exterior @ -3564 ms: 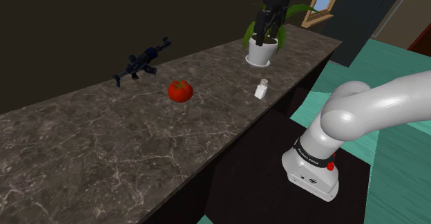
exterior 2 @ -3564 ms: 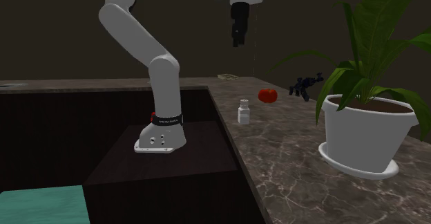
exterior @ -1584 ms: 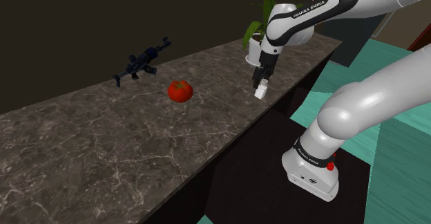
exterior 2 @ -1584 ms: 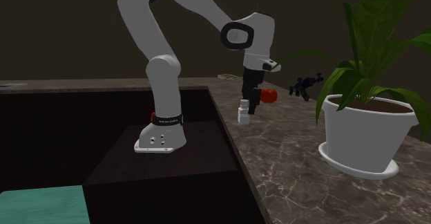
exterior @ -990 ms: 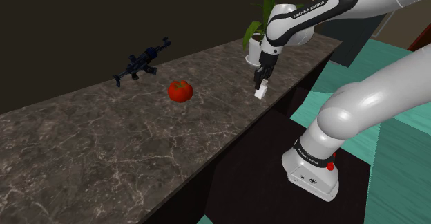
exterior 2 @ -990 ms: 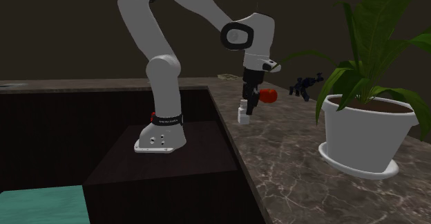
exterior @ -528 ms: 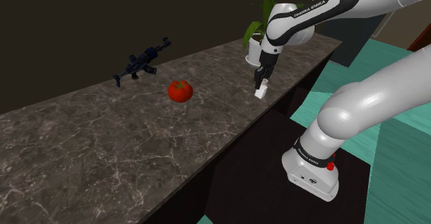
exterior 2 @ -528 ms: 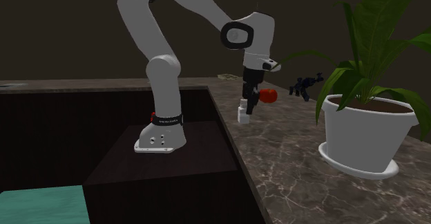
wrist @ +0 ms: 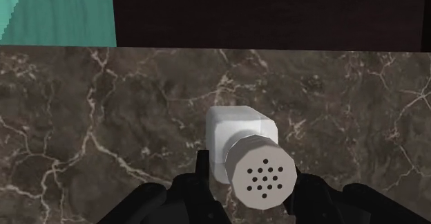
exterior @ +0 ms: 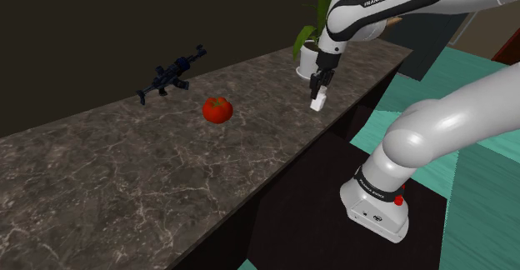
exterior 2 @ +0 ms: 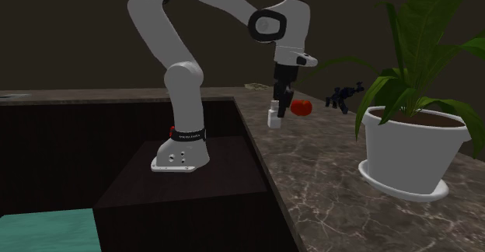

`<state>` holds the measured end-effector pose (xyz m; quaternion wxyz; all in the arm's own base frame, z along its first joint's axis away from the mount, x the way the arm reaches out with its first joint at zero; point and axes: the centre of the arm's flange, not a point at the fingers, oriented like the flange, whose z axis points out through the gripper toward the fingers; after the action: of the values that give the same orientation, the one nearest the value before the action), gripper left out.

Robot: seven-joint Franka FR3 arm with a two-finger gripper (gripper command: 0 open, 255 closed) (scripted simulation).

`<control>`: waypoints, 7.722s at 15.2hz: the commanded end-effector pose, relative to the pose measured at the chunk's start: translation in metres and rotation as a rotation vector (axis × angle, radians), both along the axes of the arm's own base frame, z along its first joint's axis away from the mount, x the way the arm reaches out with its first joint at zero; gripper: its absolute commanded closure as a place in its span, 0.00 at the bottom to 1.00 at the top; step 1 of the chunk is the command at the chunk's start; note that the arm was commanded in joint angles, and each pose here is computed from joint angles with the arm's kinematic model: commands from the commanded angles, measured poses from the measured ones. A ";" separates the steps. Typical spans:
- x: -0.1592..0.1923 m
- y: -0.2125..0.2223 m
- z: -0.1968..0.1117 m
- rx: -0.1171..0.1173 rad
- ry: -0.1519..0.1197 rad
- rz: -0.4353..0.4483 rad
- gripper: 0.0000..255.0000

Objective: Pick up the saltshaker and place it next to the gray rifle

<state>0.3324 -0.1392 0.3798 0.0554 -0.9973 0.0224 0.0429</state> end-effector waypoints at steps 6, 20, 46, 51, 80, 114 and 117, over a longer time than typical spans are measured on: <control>0.000 0.000 0.037 0.000 0.001 0.000 1.00; 0.000 0.000 0.111 0.000 0.001 0.000 1.00; 0.068 0.063 0.206 0.000 0.001 0.000 1.00; 0.117 0.107 0.206 0.000 0.001 0.000 1.00; 0.342 0.311 0.175 0.000 0.001 0.000 1.00; 0.342 0.311 -0.005 0.000 0.001 0.000 1.00; 0.342 0.311 -0.021 0.000 0.001 0.000 1.00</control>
<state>0.6747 0.1706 0.3650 0.0555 -0.9973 0.0223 0.0435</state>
